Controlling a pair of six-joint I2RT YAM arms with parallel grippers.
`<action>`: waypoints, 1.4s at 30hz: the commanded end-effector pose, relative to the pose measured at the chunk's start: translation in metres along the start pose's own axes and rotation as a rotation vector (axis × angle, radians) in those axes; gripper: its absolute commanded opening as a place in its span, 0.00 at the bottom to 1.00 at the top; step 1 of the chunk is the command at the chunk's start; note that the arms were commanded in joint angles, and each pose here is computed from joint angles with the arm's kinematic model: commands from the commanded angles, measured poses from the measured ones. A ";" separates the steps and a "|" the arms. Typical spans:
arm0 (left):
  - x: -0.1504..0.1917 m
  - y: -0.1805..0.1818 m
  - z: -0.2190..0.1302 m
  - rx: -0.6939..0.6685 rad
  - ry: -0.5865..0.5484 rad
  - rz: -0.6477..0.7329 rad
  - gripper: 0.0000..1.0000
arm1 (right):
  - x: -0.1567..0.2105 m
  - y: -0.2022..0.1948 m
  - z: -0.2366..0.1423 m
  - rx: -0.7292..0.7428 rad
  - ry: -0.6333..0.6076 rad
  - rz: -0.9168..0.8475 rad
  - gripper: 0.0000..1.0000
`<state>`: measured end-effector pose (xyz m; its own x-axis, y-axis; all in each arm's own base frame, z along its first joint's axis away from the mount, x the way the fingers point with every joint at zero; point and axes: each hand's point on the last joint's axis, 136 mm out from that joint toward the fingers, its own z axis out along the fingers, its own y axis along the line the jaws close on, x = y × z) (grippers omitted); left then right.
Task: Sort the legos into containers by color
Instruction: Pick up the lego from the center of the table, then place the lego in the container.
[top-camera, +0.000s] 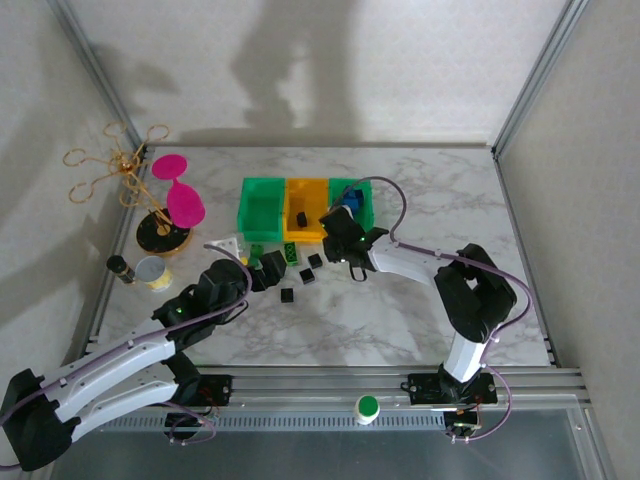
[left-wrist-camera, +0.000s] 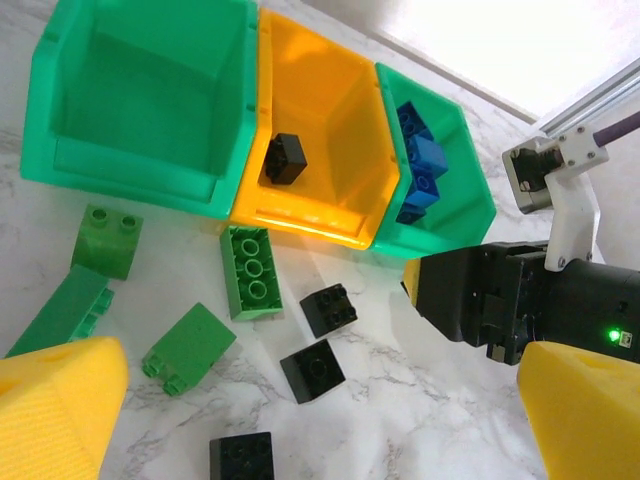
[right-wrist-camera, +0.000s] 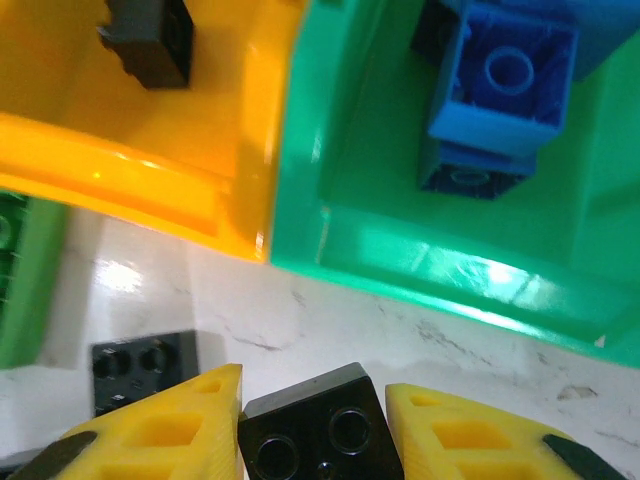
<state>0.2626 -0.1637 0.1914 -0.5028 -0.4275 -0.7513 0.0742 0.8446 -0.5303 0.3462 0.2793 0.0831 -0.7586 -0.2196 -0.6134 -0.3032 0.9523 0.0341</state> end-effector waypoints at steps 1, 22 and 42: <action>-0.020 -0.008 -0.001 -0.003 -0.050 0.010 1.00 | -0.033 0.018 -0.014 -0.051 -0.055 0.023 0.34; -0.051 0.010 0.015 -0.055 -0.116 -0.026 1.00 | -0.128 0.062 0.071 -0.060 -0.135 -0.001 0.33; -0.050 0.015 0.020 -0.059 -0.116 -0.048 1.00 | -0.130 0.056 0.099 -0.036 -0.115 0.003 0.44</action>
<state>0.3024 -0.1349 0.1995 -0.4249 -0.4764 -0.7697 -0.0214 0.8553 -0.5176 0.4827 0.3796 0.0770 -0.6974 -0.1841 -0.6926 -0.3137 0.9474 0.0641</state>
